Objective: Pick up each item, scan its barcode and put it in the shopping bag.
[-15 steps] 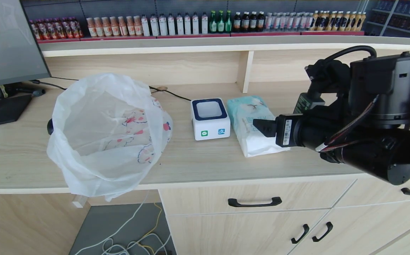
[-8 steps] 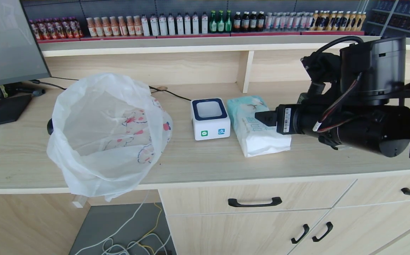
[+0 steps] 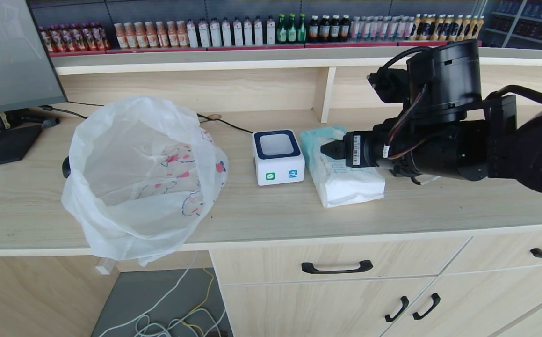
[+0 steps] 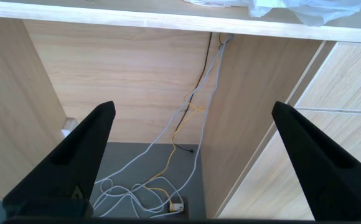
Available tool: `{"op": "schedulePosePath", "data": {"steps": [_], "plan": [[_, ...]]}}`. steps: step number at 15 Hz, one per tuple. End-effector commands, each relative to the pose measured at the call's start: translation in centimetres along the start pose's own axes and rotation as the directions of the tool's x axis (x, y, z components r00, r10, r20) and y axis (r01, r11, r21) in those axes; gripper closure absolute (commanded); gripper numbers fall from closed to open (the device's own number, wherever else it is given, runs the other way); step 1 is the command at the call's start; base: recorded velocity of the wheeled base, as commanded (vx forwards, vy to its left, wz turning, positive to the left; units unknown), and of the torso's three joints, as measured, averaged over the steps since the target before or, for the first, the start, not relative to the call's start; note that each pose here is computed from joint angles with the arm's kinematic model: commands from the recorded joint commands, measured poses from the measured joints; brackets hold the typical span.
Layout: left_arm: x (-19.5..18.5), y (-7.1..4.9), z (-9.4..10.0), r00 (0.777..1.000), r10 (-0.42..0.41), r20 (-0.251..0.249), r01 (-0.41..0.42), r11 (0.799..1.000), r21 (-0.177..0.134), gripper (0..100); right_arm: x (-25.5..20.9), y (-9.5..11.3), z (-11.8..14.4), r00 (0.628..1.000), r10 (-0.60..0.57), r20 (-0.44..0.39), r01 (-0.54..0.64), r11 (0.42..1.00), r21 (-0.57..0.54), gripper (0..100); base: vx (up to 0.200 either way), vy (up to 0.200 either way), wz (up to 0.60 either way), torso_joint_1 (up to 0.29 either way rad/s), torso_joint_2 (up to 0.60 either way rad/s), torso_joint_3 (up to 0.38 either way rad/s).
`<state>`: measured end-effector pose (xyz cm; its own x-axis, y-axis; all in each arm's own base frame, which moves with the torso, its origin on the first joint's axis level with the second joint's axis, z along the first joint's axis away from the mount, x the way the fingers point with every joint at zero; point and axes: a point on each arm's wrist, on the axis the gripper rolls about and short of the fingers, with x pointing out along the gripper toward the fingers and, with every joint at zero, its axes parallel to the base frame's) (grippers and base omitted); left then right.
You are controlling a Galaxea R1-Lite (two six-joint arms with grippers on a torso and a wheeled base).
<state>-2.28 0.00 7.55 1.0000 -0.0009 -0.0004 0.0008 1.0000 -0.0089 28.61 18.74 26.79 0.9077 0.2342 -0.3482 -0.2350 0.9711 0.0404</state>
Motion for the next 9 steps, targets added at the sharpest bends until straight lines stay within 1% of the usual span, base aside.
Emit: {"op": "schedulePosePath", "data": {"steps": [1, 5, 9], "plan": [[0.0, 0.0, 0.0, 1.0, 0.001, 0.0, -0.001, 1.0, 0.0, 0, 1.8, 0.4, -0.4, 1.0, -0.009, -0.023, 0.009, 1.0, -0.007, 0, 0.0, 0.0, 0.0, 0.0, 0.0, 0.0], [0.0, 0.0, 0.0, 1.0, -0.001, 0.0, 0.001, 1.0, 0.0, 0, 2.6, 0.5, -1.0, 0.999, -0.016, -0.045, 0.015, 1.0, -0.012, 0, 0.0, 0.0, 0.0, 0.0, 0.0, 0.0], [0.0, 0.0, 0.0, 1.0, -0.001, 0.0, 0.001, 1.0, 0.0, 0, 3.0, -0.1, -0.9, 0.998, -0.039, -0.053, 0.039, 0.999, -0.006, 0, 0.0, 0.0, 0.0, 0.0, 0.0, 0.0]]}}
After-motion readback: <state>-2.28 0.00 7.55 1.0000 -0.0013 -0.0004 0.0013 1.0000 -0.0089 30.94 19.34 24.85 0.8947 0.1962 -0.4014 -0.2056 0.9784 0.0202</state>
